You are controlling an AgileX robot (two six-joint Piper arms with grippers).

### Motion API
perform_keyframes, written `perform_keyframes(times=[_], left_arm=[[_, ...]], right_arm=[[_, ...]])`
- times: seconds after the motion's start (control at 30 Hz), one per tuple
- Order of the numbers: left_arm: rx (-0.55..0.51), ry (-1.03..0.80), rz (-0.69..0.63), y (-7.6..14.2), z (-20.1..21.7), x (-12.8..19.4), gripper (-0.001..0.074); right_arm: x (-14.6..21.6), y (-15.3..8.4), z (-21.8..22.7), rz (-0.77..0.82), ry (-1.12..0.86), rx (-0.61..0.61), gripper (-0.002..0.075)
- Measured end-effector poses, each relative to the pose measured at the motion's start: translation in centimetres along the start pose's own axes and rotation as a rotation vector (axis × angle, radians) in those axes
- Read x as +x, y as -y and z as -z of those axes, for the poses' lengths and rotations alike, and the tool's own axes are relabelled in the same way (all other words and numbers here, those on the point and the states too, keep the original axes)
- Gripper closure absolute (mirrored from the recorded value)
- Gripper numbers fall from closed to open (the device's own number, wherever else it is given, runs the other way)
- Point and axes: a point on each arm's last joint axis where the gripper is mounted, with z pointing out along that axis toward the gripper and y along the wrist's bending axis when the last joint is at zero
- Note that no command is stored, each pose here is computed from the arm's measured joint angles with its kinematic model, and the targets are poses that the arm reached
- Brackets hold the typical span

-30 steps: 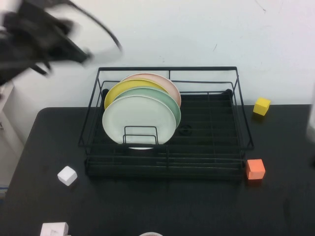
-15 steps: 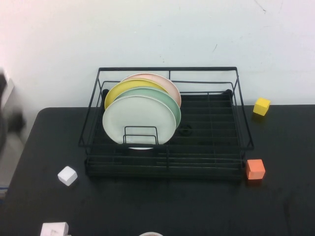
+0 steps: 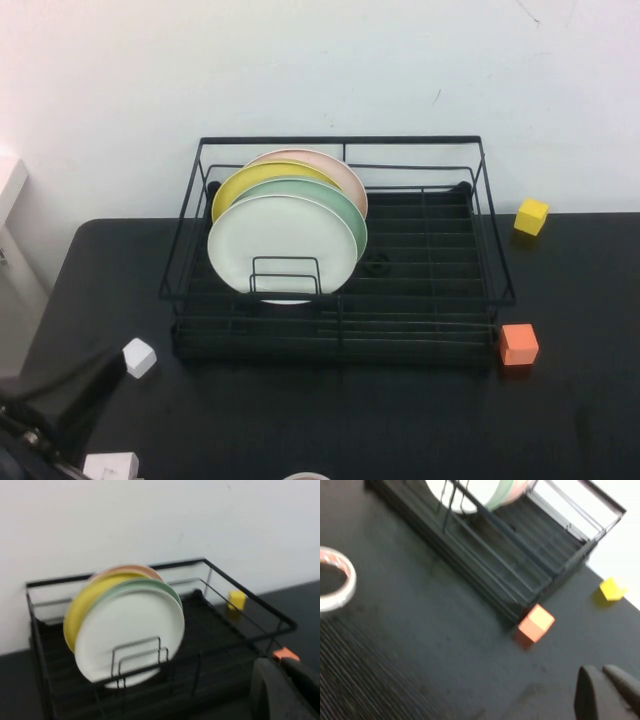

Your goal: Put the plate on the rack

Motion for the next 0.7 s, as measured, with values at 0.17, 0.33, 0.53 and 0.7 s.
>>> perform_keyframes(times=[0.17, 0.33, 0.53, 0.7], left_arm=[[0.03, -0.023, 0.002, 0.2, 0.0, 0.8, 0.0736], [0.032, -0.035, 0.004, 0.2, 0.0, 1.3, 0.0736], [0.032, -0.035, 0.004, 0.2, 0.0, 1.3, 0.0736], [0.025, -0.015, -0.003, 0.3, 0.3, 1.1, 0.0736]], right_arm=[[0.2, -0.4, 0.2, -0.019, -0.01, -0.035, 0.0728], [0.2, -0.5, 0.1, -0.022, -0.012, -0.04, 0.0728], [0.3, -0.5, 0.1, -0.023, -0.013, -0.041, 0.0728], [0.4, -0.5, 0.1, -0.024, -0.015, -0.043, 0.0728]])
